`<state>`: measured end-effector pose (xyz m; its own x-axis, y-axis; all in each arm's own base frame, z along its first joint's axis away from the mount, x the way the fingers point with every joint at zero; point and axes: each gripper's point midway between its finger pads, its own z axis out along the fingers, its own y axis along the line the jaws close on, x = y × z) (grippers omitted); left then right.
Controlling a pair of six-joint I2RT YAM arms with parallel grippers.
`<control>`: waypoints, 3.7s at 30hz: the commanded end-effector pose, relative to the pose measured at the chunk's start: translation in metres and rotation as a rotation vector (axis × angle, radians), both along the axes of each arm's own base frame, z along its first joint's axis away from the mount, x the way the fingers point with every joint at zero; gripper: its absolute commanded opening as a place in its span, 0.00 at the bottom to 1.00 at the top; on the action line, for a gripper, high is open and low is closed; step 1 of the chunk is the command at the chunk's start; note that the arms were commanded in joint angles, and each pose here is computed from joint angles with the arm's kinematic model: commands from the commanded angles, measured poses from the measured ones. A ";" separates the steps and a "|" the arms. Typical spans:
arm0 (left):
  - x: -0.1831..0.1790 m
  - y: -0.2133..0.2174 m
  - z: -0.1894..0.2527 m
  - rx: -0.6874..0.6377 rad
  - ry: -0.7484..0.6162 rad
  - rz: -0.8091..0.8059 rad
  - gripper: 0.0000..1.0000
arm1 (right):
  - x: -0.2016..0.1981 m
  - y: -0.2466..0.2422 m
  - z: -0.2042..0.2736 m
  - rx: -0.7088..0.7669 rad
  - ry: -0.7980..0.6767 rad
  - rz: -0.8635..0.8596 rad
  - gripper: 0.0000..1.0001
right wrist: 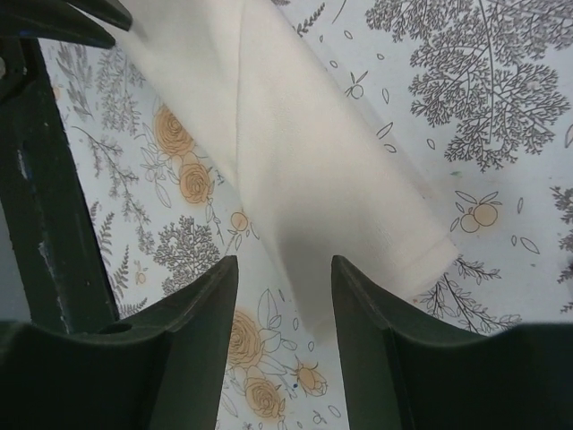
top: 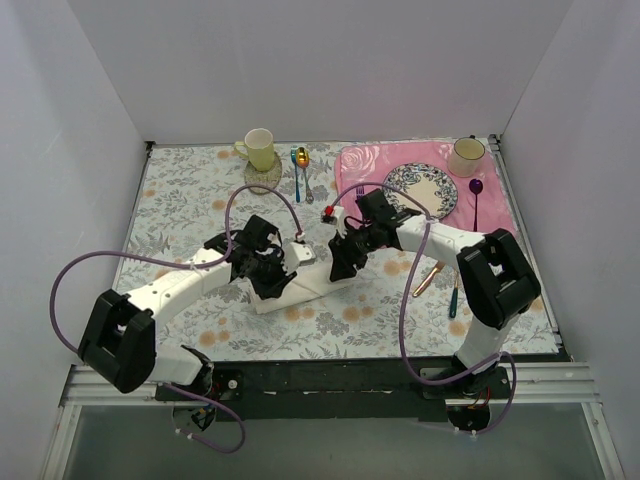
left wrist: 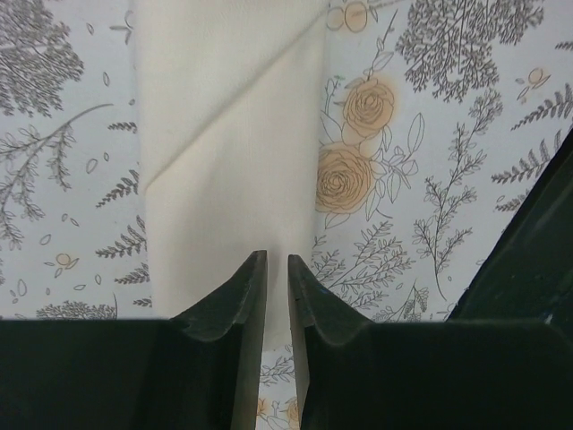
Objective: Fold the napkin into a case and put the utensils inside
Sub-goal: Move the smaller rectangle-folded napkin to the center of the board.
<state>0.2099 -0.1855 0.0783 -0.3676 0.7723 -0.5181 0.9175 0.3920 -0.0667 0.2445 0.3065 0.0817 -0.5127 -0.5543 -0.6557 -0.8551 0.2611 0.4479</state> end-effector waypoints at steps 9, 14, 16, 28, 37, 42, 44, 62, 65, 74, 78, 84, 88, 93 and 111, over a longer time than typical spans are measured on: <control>-0.003 0.046 -0.054 0.142 0.089 0.026 0.15 | -0.029 -0.018 -0.066 -0.146 0.040 0.064 0.51; 0.041 0.051 -0.048 0.106 0.004 0.080 0.21 | -0.055 0.001 -0.049 -0.082 0.081 0.097 0.51; 0.062 0.058 -0.042 0.084 -0.021 0.088 0.23 | -0.063 0.009 -0.036 -0.053 0.103 0.104 0.52; 0.083 0.067 0.029 -0.082 -0.072 0.194 0.37 | 0.028 0.017 0.060 0.078 -0.081 -0.047 0.80; 0.040 0.088 -0.003 -0.006 0.037 0.319 0.33 | 0.030 0.008 0.029 -0.021 -0.024 -0.083 0.97; 0.030 0.097 -0.028 0.052 0.083 0.348 0.32 | 0.018 0.009 0.001 -0.047 0.047 -0.088 0.98; 0.035 0.096 -0.032 0.044 0.070 0.355 0.32 | 0.015 0.010 -0.007 -0.055 0.053 -0.081 0.98; 0.125 0.079 -0.058 0.025 0.029 0.425 0.30 | -0.072 0.021 -0.047 -0.095 0.113 0.079 0.94; 0.141 0.070 -0.055 -0.012 0.034 0.424 0.31 | -0.079 0.035 -0.045 -0.069 0.121 0.097 0.94; 0.174 0.034 -0.054 -0.134 0.101 0.441 0.31 | -0.072 0.062 -0.042 -0.045 0.102 0.105 0.95; 0.183 0.035 -0.057 -0.135 0.135 0.499 0.32 | -0.066 0.048 -0.043 -0.086 0.105 0.091 0.97; 0.184 0.055 0.016 -0.398 0.136 0.557 0.43 | -0.038 0.027 0.020 0.020 0.047 0.046 0.98; 0.174 0.042 0.081 -0.589 0.113 0.528 0.67 | -0.033 0.038 0.080 0.184 -0.030 0.063 0.99; 0.151 0.001 0.111 -0.812 0.349 0.510 0.90 | -0.041 0.061 0.107 0.354 -0.027 0.067 0.99; 0.144 -0.066 0.012 -0.847 0.861 0.618 0.44 | -0.066 0.118 -0.005 0.232 0.140 0.044 0.88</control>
<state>0.3449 -0.2502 0.0807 -0.9852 -0.0691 -0.1570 0.1279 0.3133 -0.9410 0.1709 0.4176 0.0913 -0.5863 -0.4321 -0.6852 -0.7821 0.0816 0.6178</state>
